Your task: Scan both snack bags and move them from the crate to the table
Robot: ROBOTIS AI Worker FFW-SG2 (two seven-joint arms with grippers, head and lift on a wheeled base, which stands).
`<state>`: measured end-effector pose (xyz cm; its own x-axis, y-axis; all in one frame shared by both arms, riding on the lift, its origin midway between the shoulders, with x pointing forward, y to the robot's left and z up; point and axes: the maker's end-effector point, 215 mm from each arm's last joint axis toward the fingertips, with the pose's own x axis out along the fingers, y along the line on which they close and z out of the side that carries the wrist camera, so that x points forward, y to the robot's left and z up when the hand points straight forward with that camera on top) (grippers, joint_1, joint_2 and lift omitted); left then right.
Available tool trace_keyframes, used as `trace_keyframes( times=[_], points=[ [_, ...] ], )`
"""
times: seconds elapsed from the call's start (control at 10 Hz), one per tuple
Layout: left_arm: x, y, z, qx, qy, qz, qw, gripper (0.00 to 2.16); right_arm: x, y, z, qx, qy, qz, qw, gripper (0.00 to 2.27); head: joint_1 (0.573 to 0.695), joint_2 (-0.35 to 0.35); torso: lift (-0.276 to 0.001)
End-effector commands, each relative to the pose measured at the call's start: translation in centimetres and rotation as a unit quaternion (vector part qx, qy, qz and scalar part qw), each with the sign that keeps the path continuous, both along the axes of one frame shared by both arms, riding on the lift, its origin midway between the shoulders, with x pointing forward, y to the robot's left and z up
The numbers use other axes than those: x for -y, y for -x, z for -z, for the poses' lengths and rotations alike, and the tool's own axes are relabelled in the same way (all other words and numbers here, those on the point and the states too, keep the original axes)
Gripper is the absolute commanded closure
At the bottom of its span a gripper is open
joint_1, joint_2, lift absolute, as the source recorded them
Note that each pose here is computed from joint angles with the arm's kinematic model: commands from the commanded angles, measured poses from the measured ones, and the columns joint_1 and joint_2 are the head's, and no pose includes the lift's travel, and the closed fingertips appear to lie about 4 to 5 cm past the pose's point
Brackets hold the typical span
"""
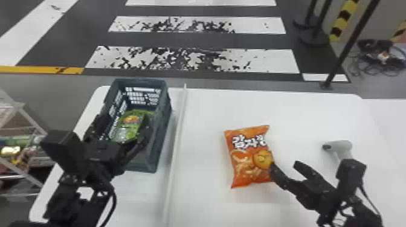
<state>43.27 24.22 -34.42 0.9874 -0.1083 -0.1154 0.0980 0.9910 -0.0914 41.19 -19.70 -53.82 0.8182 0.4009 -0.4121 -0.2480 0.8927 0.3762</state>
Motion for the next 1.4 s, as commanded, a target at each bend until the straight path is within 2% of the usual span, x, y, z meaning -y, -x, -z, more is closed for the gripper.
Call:
trace_keyframes(
  times=[0.0,0.2,0.4,0.5,0.7,0.8,1.1,1.3],
  points=[
    [0.1,0.1,0.4,-0.003,0.004,-0.001,1.0,0.09,-1.1,0.5,1.6,-0.036,0.001,-0.026,0.999,0.12,0.695,0.056,-0.037],
    [-0.5,0.3,0.9,-0.006,0.003,-0.007,1.0,0.09,-1.6,0.5,2.0,-0.039,0.017,-0.04,0.998,0.12,0.695,0.076,-0.037],
    [-0.9,0.5,1.1,-0.008,0.001,-0.01,0.9999,0.09,-1.8,0.4,2.9,-0.047,0.014,-0.046,0.998,0.4,0.695,0.09,-0.037],
    [-1.0,0.6,1.5,-0.011,0.001,-0.01,0.9999,0.09,-1.8,0.3,2.8,-0.046,0.016,-0.05,0.998,0.45,0.695,0.098,-0.037],
    [-1.4,0.9,1.7,-0.012,0.002,-0.014,0.9998,0.09,-1.4,0.4,3.2,-0.053,0.026,-0.05,0.997,2.17,0.695,0.101,-0.037],
    [-1.4,0.9,1.7,-0.012,0.002,-0.014,0.9998,0.09,-1.6,0.5,2.8,-0.049,0.023,-0.062,0.997,2.25,0.695,0.101,-0.037],
    [-1.3,1.0,1.9,-0.014,0.005,-0.014,0.9998,0.09,-2.0,0.9,2.4,-0.042,0.028,-0.081,0.995,2.25,0.695,0.107,-0.037],
    [-1.3,1.1,1.9,-0.014,0.006,-0.014,0.9998,0.09,-0.9,-0.1,-0.2,-0.01,0.047,-0.06,0.997,2.25,0.695,0.105,-0.037]
  ],
)
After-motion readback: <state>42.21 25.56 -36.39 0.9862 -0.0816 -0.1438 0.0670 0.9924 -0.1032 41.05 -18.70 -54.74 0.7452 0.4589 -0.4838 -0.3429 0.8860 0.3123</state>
